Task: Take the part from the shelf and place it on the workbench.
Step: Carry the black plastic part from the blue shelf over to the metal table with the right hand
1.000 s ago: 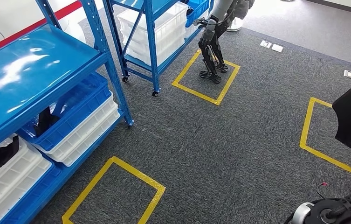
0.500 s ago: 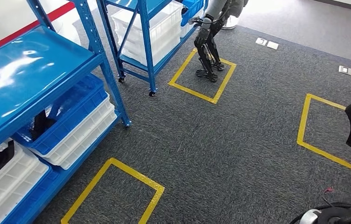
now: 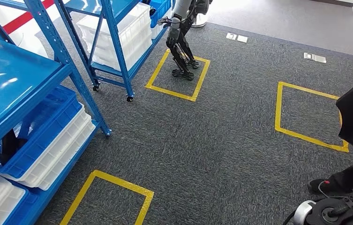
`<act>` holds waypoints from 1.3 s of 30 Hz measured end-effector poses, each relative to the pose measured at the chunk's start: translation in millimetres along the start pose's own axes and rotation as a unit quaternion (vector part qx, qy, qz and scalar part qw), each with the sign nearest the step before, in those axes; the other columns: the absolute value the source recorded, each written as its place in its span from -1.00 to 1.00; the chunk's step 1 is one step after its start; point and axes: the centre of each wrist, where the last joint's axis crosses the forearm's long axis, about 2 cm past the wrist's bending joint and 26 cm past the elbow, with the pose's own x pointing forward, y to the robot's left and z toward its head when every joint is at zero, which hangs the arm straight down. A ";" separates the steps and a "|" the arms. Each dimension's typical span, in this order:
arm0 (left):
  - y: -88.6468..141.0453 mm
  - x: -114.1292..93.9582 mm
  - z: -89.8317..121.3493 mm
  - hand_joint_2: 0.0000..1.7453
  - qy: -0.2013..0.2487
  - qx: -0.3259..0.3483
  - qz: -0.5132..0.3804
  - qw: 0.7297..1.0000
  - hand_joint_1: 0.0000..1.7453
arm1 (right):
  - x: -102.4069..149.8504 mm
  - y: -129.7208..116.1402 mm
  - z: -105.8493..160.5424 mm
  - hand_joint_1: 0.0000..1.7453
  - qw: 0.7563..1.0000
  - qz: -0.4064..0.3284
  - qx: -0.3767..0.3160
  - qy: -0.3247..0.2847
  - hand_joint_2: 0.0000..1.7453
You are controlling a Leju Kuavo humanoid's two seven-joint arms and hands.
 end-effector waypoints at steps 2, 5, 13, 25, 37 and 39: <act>0.1 1.0 -0.4 1.00 -0.001 0.000 0.000 1.000 -1.00 | 0.0 0.1 0.0 1.00 1.000 0.000 0.000 0.000 1.00; 0.2 2.6 -0.8 1.00 -0.003 0.000 0.000 1.000 -1.00 | -0.2 0.9 -0.7 1.00 1.000 -0.001 -0.001 -0.002 1.00; -0.8 4.0 -1.2 1.00 -0.005 -0.003 0.001 1.000 -1.00 | 0.2 0.1 0.5 1.00 1.000 0.002 -0.001 0.001 1.00; -3.3 1.1 0.0 1.00 -0.004 -0.008 0.006 1.000 -1.00 | 1.0 -1.6 2.4 1.00 1.000 0.007 0.000 0.004 1.00; -4.0 -2.0 1.1 1.00 -0.001 -0.010 0.007 1.000 -1.00 | 1.3 -2.2 3.6 1.00 1.000 0.010 -0.001 0.006 1.00; -3.7 -2.6 1.2 1.00 0.000 -0.010 0.007 1.000 -1.00 | 1.4 -2.5 4.0 1.00 1.000 0.010 -0.001 0.006 1.00</act>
